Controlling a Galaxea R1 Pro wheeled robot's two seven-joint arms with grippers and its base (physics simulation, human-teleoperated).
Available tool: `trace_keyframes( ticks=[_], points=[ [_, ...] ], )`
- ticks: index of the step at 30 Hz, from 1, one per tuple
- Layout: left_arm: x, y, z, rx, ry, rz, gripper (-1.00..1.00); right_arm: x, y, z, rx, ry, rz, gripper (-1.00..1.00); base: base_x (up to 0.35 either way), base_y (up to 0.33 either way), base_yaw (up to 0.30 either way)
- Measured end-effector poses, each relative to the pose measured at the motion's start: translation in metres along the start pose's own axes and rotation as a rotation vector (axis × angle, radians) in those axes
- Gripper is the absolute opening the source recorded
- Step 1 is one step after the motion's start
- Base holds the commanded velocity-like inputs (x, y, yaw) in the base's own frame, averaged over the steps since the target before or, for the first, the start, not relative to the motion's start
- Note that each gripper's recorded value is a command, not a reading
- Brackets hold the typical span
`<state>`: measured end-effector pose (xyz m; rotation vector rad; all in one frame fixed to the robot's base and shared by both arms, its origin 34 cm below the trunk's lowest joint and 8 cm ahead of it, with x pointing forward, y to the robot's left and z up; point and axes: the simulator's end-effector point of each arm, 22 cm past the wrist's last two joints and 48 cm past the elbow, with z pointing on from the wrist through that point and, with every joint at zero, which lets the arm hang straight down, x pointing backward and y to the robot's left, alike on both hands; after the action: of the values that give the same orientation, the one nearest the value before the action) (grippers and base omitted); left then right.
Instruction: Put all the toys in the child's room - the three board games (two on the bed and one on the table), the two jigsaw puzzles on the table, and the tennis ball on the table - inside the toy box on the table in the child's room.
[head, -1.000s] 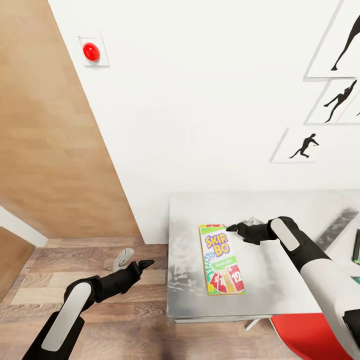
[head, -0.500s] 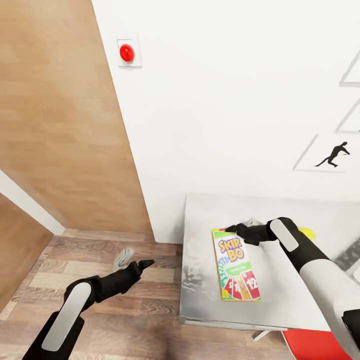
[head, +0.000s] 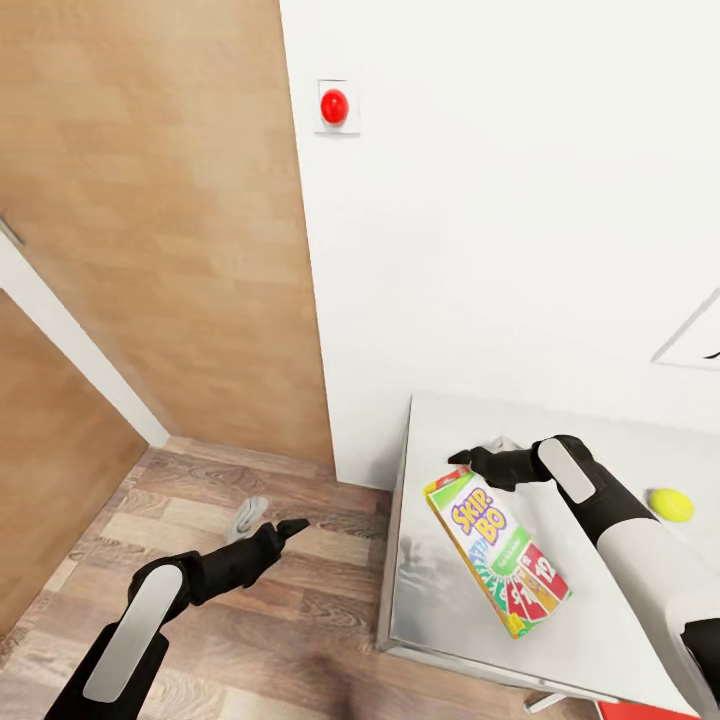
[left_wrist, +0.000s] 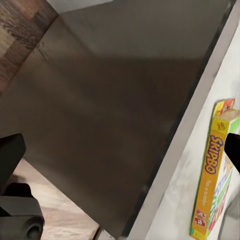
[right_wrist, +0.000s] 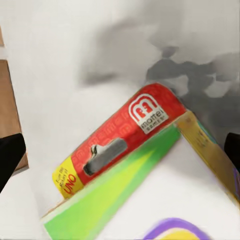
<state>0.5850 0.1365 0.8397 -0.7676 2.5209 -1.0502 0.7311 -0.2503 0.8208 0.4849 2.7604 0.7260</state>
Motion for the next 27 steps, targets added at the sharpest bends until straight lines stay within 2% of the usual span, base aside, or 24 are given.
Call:
trace_keyframes(
  ticks=[16,27],
  points=[
    [0.0001,-0.003,-0.0002,0.006,0.0,0.004,1.0,-0.0008,-0.0001,-0.0008,0.0,-0.002,0.0,1.0,-0.015,0.0,0.049],
    [0.0006,-0.0037,0.0004,0.007,0.001,0.004,1.0,-0.0008,-0.0003,-0.0004,0.0,-0.001,0.001,1.0,-0.234,0.0,0.004]
  ],
)
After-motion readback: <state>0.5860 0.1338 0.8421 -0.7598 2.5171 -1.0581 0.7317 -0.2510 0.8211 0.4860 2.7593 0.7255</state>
